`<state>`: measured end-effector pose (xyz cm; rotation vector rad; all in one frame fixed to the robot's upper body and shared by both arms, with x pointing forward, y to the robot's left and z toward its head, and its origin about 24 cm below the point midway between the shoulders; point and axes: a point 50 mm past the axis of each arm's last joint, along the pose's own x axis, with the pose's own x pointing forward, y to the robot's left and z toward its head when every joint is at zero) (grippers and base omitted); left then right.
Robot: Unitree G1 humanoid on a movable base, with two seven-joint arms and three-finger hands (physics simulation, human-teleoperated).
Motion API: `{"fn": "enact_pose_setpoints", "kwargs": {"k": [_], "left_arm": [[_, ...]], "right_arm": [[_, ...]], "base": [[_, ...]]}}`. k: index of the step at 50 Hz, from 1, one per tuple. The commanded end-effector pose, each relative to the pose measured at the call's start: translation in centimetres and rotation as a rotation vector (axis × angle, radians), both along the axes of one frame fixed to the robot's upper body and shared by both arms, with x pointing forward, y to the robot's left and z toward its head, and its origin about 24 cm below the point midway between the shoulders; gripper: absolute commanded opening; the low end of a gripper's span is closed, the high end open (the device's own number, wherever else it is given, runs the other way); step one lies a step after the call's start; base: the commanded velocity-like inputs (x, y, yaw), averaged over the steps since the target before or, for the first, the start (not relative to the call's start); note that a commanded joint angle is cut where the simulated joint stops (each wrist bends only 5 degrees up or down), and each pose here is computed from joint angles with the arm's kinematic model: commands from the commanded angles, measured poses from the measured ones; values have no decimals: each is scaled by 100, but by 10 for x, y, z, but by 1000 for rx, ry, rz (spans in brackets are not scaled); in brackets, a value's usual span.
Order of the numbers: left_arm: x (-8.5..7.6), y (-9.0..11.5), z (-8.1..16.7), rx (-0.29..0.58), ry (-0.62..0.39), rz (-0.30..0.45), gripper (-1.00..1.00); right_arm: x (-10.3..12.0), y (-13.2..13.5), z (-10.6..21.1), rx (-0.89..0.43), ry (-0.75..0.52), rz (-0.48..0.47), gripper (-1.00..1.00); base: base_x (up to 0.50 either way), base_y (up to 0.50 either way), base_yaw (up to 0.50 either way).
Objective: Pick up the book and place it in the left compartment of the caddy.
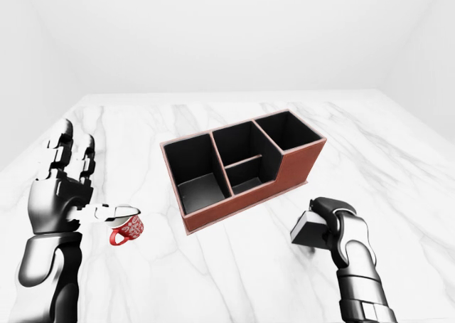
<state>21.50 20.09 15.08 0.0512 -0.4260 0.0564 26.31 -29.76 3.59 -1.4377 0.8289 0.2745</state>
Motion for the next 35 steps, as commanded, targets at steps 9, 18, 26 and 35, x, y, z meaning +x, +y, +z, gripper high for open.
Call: {"fn": "enact_pose_setpoints", "kwargs": {"k": [9, 18, 26, 35], "left_arm": [[-2, -1, 2, -6, -9, -21, 100], [-3, -2, 8, -11, -40, -59, 100], [-3, -3, 8, -14, -42, -85, 100], [-4, -3, 9, -25, -51, -114, 100]], "right_arm": [[-35, 36, 37, 48, -267, 54, -100], [-41, 59, 47, 104, -347, 103, -100], [-41, 70, 61, 122, -418, 136, -100], [-41, 83, 71, 138, -469, 178, -100]], "base": [[0, 0, 0], [0, 0, 0], [0, 0, 0], [0, 0, 0]]}}
